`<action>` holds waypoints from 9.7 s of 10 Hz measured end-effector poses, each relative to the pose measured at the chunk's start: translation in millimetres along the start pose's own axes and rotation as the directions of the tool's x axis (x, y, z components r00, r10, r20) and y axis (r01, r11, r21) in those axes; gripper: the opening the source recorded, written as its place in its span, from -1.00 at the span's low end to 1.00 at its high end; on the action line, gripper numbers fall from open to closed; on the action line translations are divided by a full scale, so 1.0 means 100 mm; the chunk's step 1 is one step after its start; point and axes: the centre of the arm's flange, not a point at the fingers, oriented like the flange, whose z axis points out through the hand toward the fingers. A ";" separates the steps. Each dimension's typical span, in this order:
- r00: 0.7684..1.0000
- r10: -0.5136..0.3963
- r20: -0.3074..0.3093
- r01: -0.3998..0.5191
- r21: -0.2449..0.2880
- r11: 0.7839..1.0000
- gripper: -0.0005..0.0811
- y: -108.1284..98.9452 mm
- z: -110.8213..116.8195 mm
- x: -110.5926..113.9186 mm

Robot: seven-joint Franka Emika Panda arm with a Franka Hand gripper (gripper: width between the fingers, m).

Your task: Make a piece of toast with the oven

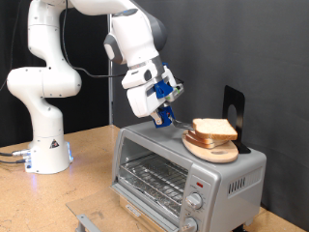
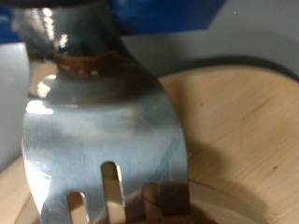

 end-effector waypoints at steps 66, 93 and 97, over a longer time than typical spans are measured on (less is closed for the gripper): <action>0.945 -0.320 0.070 0.318 0.040 0.947 -0.19 2.25 0.76 -0.19; 0.894 -0.418 0.164 0.443 -0.169 0.881 -0.19 1.43 0.64 -0.26; 0.818 -0.541 0.195 0.572 -0.174 0.802 -0.19 1.70 0.73 -0.19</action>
